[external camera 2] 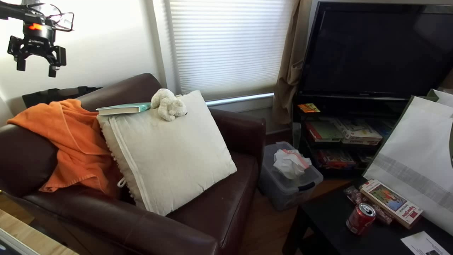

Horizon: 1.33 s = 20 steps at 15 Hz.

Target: Put the orange cloth on the white pillow

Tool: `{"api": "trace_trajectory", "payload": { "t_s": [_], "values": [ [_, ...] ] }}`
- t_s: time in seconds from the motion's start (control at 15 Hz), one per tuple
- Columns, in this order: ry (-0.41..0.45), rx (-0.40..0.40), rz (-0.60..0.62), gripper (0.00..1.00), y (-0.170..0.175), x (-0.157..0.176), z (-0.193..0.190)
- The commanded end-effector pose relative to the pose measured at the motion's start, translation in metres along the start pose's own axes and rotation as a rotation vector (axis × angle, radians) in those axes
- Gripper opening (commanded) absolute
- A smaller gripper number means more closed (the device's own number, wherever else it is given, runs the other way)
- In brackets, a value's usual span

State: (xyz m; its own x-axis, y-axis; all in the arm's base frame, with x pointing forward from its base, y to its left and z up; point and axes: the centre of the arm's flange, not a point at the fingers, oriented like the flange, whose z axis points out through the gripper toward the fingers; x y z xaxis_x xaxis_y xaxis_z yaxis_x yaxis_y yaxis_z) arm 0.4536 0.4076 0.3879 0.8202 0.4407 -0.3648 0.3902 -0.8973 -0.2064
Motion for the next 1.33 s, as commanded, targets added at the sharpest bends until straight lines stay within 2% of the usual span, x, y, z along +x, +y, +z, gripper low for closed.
{"api": "trace_trajectory", "payload": {
  "t_s": [0.0,0.2,0.4,0.73,0.87,0.93,1.0,1.07,1.27],
  "values": [
    [0.019,-0.020,-0.033,1.00,-0.001,0.007,0.006],
    [0.070,-0.057,-0.236,1.00,-0.011,0.035,0.038],
    [0.095,-0.097,-0.395,1.00,-0.037,0.061,0.076],
    [0.045,-0.336,-0.549,1.00,-0.074,0.081,0.121],
    [0.036,-0.382,-0.626,1.00,-0.083,0.087,0.134],
    [0.043,-0.373,-0.663,1.00,-0.085,0.090,0.139],
    [0.042,-0.371,-0.686,0.75,-0.086,0.092,0.144],
    [0.034,-0.371,-0.700,0.74,-0.085,0.095,0.147],
    [0.020,-0.362,-0.732,0.49,-0.080,0.107,0.153]
  ]
}}
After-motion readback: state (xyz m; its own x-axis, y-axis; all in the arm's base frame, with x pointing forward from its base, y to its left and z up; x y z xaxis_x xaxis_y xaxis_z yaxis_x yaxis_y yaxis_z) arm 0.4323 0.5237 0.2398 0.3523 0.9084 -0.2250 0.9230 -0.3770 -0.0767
